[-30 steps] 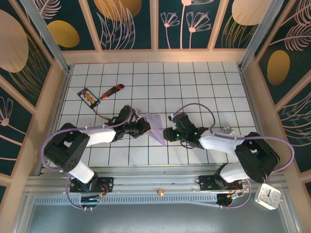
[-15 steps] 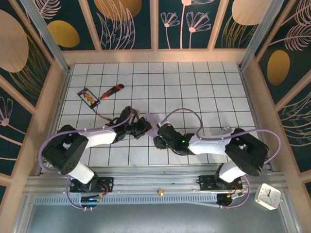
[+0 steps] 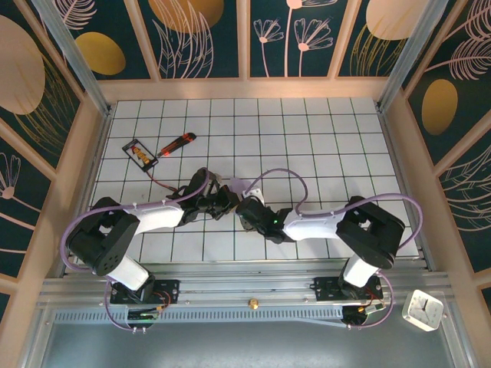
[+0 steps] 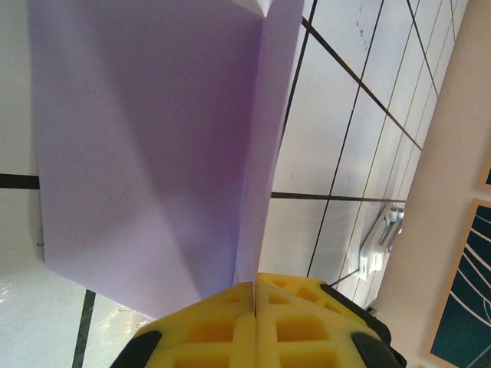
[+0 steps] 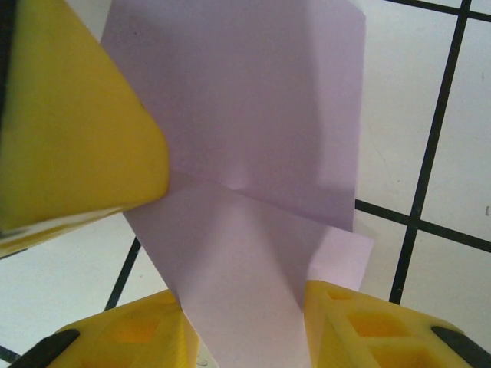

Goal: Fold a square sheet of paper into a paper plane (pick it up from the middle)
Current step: Fourth fold the wing at the center of the table.

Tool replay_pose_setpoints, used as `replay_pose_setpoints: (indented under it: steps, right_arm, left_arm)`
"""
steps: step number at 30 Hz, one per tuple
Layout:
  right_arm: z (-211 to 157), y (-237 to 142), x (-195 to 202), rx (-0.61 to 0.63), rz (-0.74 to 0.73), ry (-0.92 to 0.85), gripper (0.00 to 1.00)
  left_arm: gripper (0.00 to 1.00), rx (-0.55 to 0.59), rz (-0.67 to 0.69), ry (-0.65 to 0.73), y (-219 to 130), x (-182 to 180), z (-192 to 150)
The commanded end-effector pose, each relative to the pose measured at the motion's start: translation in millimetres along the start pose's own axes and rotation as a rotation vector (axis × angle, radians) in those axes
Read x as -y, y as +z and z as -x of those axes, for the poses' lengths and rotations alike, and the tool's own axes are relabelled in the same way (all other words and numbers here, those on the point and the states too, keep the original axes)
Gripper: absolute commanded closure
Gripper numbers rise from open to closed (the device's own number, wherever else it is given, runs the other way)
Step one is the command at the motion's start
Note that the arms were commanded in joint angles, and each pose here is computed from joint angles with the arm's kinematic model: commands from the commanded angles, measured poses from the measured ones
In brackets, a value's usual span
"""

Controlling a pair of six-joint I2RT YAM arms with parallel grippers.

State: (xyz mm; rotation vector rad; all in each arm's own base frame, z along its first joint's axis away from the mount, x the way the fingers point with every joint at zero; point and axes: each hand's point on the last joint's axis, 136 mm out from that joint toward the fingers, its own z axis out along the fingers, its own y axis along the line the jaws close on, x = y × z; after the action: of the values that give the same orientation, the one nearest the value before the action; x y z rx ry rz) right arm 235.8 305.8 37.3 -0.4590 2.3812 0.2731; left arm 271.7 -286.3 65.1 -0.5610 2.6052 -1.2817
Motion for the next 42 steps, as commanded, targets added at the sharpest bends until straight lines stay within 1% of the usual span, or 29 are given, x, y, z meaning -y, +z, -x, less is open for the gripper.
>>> replay_pose_setpoints:
  steps: [1, 7, 10, 15, 20, 25, 30, 42]
  right_arm:
    - [8.2, 1.5, 2.1, 0.027, -0.049, -0.018, 0.63]
    - [7.2, 2.3, 2.6, 0.024, -0.055, -0.022, 0.69]
    - [6.9, 1.4, 2.3, 0.025, -0.055, -0.021, 0.7]
    - [6.5, -2.5, 1.0, 0.025, -0.055, -0.032, 0.59]
    - [3.7, -11.2, 4.1, 0.039, -0.082, -0.063, 0.56]
    - [1.2, -12.3, 4.8, 0.041, -0.117, -0.105, 0.55]
    - [-2.2, -10.3, 3.8, 0.041, -0.157, -0.136, 0.58]
    - [0.5, -10.2, 5.9, 0.044, -0.189, -0.144, 0.66]
  left_arm:
    - [1.0, -0.047, 0.053, -0.12, 1.2, -15.1, -12.3]
    - [1.0, -0.054, 0.058, -0.116, 2.8, -16.8, -13.3]
    - [1.0, -0.058, 0.058, -0.109, 3.9, -16.9, -13.5]
    - [1.0, -0.064, 0.057, -0.11, 4.8, -16.2, -14.0]
    - [1.0, -0.075, 0.037, -0.115, 4.2, -8.0, -14.4]
    - [1.0, -0.091, 0.035, -0.122, 4.5, -6.2, -16.2]
    - [1.0, -0.099, 0.037, -0.127, 4.5, -8.1, -18.7]
    - [1.0, -0.098, 0.048, -0.124, 5.0, -12.5, -19.3]
